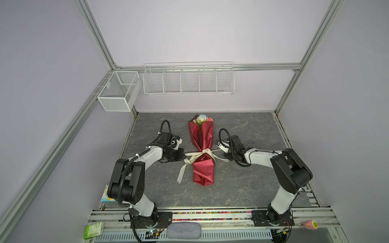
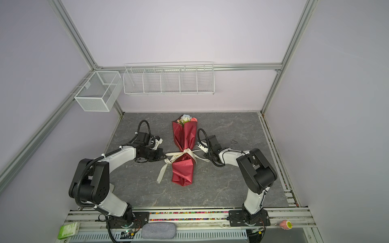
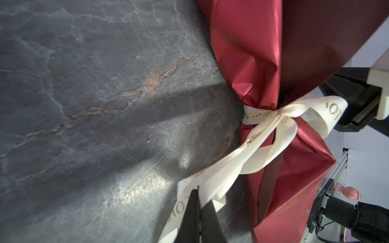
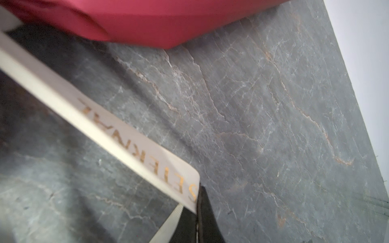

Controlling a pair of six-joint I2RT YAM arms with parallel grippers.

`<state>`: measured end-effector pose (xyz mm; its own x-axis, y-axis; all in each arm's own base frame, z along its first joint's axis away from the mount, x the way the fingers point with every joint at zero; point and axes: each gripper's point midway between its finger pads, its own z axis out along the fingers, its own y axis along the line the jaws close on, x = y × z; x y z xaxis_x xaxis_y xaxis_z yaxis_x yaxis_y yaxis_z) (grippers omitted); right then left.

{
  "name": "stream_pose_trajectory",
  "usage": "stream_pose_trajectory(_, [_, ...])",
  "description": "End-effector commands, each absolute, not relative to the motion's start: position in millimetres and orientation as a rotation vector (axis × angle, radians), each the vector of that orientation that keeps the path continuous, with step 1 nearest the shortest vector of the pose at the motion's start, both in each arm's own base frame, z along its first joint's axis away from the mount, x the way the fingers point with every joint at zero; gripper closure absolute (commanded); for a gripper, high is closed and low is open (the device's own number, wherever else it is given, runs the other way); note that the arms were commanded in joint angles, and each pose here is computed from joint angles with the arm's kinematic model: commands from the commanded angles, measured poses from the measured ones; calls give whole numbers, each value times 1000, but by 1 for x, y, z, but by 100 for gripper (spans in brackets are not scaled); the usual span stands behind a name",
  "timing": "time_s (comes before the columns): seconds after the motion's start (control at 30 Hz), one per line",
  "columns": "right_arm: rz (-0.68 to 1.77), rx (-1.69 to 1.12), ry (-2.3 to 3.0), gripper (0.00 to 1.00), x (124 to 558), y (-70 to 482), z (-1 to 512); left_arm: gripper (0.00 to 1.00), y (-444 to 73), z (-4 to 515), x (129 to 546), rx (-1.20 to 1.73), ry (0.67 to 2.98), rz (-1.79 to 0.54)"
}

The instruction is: Tie the bouquet of fake flowers

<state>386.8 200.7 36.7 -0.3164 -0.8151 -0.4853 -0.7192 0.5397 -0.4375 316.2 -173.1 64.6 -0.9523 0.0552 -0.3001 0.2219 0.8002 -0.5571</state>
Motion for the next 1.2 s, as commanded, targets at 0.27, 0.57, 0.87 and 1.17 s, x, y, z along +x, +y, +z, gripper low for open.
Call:
stream_pose_trajectory(0.27, [-385, -1210, 2175, 93, 399, 161, 37, 100, -141, 60, 319, 135, 2775, -769])
stream_pose_trajectory(0.57, [-340, -1235, 2172, 93, 387, 166, 48, 100, -135, 64, 319, 106, 2768, -720])
stream_pose_trajectory(0.87, [-274, -1235, 2155, 93, 370, 183, 60, 100, -144, 77, 320, 108, 2688, -807])
stream_pose_trajectory(1.17, [-335, -1159, 2188, 93, 382, 177, 60, 100, -147, 68, 329, 78, 2685, -850])
